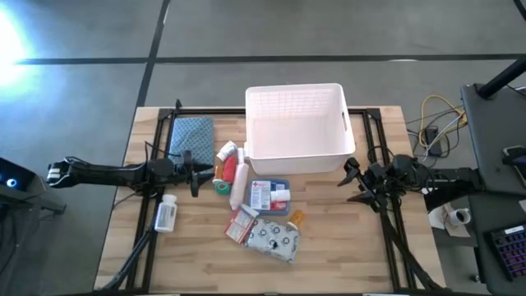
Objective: Pick & place medical supplies in basket/bin
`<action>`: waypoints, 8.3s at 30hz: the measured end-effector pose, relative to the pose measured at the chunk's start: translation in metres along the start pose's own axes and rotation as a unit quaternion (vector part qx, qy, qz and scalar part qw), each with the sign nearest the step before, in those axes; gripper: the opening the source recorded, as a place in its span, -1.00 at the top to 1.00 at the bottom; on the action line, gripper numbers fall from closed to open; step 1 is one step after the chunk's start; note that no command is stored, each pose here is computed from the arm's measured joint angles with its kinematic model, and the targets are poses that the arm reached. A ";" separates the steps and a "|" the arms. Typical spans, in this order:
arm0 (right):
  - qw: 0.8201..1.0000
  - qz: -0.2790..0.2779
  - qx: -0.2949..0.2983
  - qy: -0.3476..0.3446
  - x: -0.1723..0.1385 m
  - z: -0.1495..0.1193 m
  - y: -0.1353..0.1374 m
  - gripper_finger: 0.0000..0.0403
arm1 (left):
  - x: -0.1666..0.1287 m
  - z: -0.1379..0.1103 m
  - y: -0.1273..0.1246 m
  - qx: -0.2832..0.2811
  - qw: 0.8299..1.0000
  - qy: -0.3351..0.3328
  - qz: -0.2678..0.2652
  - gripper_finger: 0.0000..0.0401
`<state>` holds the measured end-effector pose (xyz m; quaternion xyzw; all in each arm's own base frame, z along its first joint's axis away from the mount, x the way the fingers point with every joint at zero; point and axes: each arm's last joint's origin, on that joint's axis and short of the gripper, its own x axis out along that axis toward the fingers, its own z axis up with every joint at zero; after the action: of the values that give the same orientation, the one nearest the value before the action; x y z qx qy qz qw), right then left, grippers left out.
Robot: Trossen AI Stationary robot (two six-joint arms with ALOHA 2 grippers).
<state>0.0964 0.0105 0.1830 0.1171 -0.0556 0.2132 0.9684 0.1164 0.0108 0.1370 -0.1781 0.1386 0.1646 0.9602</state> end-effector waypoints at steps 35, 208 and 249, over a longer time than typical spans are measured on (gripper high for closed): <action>1.000 -0.002 0.000 0.000 0.000 0.000 0.000 -0.27 | 0.000 0.000 0.000 0.000 1.000 0.000 0.000 0.15; 0.671 -0.614 0.096 0.405 0.182 0.164 -0.094 -0.55 | 0.000 0.000 0.000 0.000 1.000 0.000 0.000 0.15; 0.674 -0.369 -0.025 0.640 0.297 -0.040 -0.069 -0.37 | 0.000 0.000 0.000 0.000 1.000 -0.001 0.000 0.15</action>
<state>0.3965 0.0789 0.1772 -0.0609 0.6198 -0.1398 0.7698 0.1164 0.0109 0.1371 -0.1782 0.1380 0.1649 0.9602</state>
